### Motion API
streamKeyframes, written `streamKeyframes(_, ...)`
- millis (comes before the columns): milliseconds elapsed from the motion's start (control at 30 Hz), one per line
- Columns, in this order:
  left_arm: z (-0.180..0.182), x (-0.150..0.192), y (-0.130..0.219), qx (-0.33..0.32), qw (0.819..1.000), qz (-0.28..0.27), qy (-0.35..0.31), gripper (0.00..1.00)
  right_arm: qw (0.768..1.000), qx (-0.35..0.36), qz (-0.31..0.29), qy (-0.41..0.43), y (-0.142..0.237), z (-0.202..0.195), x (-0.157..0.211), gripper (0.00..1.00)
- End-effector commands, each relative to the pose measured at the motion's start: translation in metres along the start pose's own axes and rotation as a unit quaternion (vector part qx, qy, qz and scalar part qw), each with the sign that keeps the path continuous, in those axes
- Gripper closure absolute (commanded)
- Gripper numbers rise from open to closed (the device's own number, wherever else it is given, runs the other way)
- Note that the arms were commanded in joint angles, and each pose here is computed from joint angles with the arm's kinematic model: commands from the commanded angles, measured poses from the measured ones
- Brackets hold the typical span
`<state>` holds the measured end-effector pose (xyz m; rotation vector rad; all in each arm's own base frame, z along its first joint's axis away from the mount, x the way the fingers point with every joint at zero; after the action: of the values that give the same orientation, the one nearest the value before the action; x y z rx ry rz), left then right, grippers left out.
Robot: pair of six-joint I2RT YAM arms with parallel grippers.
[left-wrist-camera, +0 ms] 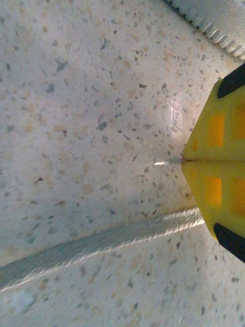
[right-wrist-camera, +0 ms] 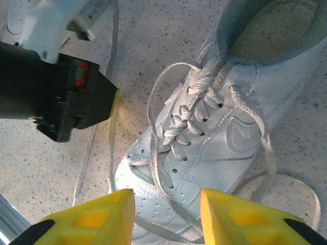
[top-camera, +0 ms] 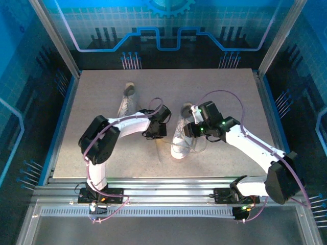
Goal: Tie the shoes
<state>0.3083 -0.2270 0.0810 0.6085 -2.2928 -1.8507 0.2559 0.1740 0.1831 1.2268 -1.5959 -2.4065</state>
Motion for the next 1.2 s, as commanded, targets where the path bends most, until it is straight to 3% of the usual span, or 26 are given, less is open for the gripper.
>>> streamKeyframes(0,-0.024,-0.014,0.036,0.108,0.986,-0.056,-0.111,1.0,1.0,-0.02,0.001,-0.023,-0.014,-0.001,0.01,0.6)
streamKeyframes(133,-0.033,-0.016,0.06,0.183,0.957,-0.098,-0.2,1.0,0.999,-0.034,0.002,-0.025,-0.026,0.001,0.012,0.57)
streamKeyframes(267,-0.037,-0.012,0.069,0.281,0.916,-0.076,-0.276,1.0,0.999,-0.037,0.016,-0.018,-0.038,0.002,0.017,0.56)
streamKeyframes(400,-0.038,-0.009,0.069,0.313,0.885,-0.085,-0.335,1.0,0.999,-0.03,0.03,-0.005,-0.048,0.003,0.021,0.56)
streamKeyframes(567,-0.039,-0.007,0.066,0.328,0.859,-0.099,-0.38,1.0,0.999,-0.019,0.047,0.015,-0.059,0.006,0.027,0.57)
streamKeyframes(633,-0.039,-0.004,0.066,0.34,0.845,-0.093,-0.403,1.0,0.998,-0.01,0.051,0.025,-0.063,0.007,0.029,0.61)
streamKeyframes(867,-0.03,-0.004,0.058,0.348,0.826,-0.091,-0.434,1.0,0.998,0.007,0.022,0.062,-0.052,0.013,0.024,0.98)
streamKeyframes(1033,-0.027,0.0,0.057,0.338,0.804,-0.098,-0.478,1.0,0.997,0.011,-0.009,0.071,-0.034,0.014,0.016,1.0)
streamKeyframes(1167,-0.029,-0.002,0.055,0.334,0.8,-0.105,-0.488,1.0,0.998,0.004,-0.02,0.06,-0.025,0.011,0.012,1.0)
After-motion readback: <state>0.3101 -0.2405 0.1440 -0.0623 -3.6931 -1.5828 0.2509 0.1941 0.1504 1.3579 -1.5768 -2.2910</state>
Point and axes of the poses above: each hand's point on the last joint's axis, 136 mm out from that joint toward the fingers, its own y axis back along the fingers, its own z axis along the line the jaws close on, x = y × z, the point moved 6 cm from there along y, back along the fingers, and after that the axes turned 15 degrees about y, right-handed, at the moved point
